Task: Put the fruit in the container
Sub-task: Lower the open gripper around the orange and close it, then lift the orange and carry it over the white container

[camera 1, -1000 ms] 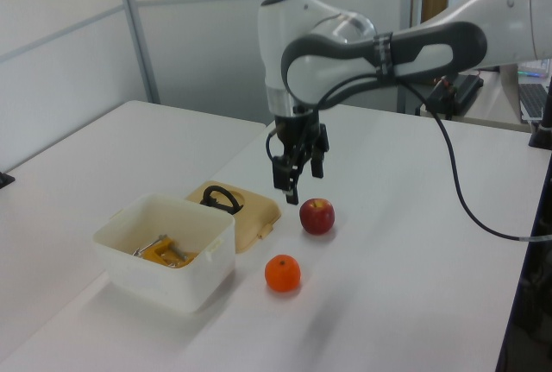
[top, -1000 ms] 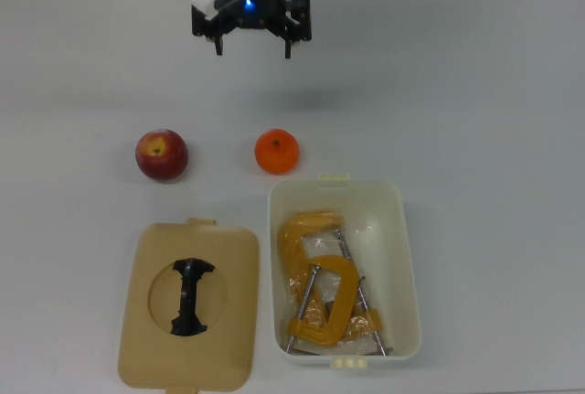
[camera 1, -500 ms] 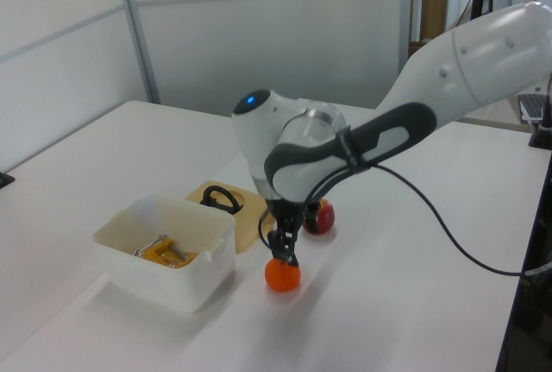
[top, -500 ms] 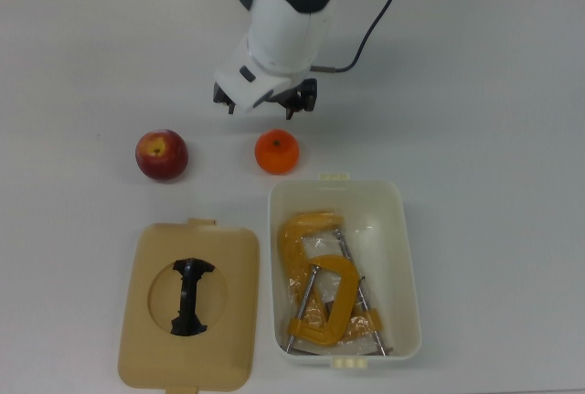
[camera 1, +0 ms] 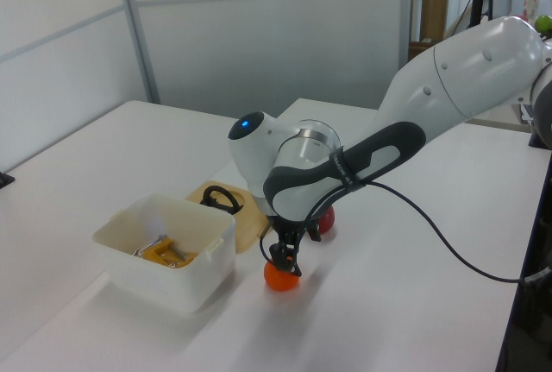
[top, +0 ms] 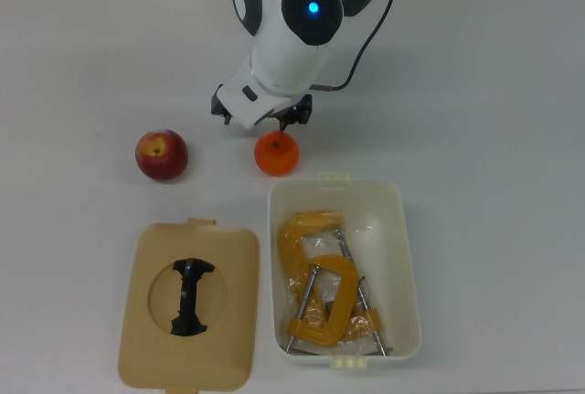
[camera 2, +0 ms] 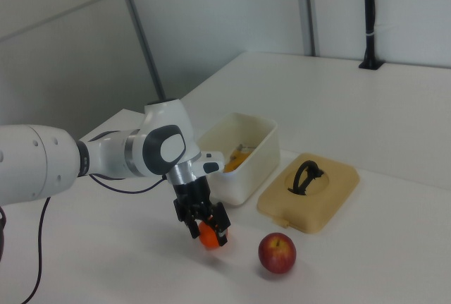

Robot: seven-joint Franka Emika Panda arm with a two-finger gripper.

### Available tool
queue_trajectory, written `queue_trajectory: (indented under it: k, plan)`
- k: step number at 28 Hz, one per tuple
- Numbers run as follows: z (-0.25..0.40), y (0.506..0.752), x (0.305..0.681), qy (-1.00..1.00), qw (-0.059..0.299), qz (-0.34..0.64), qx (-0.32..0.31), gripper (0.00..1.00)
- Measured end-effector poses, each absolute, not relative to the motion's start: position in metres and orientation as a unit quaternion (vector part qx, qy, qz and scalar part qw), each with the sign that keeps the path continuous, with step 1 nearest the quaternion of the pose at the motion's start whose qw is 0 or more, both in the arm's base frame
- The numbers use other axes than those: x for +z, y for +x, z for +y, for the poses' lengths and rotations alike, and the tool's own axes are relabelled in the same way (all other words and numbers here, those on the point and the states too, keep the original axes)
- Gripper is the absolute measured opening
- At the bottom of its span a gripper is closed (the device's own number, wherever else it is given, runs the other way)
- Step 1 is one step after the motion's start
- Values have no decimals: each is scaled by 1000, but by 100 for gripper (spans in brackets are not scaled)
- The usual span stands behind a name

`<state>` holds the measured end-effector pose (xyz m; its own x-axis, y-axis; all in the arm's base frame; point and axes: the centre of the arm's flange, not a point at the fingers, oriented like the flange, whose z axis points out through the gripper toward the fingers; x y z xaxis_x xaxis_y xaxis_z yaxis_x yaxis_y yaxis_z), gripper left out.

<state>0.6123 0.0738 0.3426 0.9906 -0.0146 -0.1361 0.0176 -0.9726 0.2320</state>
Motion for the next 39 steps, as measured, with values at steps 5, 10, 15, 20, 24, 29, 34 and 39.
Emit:
queue_trajectory:
  k: [5,10,15,20,24,29,34,39]
  plan:
    - [94,615,346,993,112,6,-44,100]
    - [110,616,349,993,110,11,-32,100]
    - [122,621,347,994,103,19,-21,100]
    - [124,628,327,995,98,20,-17,100]
    - [119,633,318,995,95,16,-13,100]
    - [111,638,312,996,94,10,-11,96]
    - [105,640,311,996,93,5,-11,92]
    - [96,642,312,996,93,-2,-10,94]
